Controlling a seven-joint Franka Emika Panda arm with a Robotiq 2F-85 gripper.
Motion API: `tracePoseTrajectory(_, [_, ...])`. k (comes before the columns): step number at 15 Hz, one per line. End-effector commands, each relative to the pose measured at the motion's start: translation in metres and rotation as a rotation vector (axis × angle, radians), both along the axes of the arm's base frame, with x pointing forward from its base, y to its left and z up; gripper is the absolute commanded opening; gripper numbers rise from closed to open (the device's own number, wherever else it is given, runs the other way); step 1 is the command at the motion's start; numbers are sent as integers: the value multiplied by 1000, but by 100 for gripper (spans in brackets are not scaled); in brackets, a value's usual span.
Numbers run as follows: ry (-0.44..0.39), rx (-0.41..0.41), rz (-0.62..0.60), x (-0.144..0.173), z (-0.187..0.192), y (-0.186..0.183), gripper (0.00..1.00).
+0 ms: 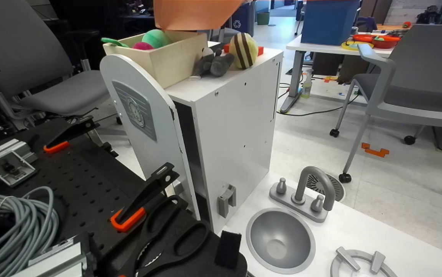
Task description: Pick up the tray
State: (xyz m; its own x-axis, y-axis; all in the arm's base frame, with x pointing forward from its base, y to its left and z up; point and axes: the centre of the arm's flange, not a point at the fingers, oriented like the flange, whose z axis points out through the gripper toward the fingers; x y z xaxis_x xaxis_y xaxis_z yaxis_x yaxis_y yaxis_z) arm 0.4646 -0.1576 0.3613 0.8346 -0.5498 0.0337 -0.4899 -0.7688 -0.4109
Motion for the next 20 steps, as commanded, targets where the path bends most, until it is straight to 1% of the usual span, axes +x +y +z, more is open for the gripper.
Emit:
tracePoseTrajectory(1, [2,-54,105,-8,18,22,2])
tracePoseTrajectory(4, [-15,-70,182,-8,26,33,2])
tracePoseTrajectory(7, [-57,-40,274,-8,33,39,2])
tracePoseTrajectory(10, [-58,-36,334,-9,36,45,2])
tracePoseTrajectory(15, [-13,-32,320,-11,37,50,2])
tracePoseTrajectory(20, [29,-75,268,-18,52,60,2])
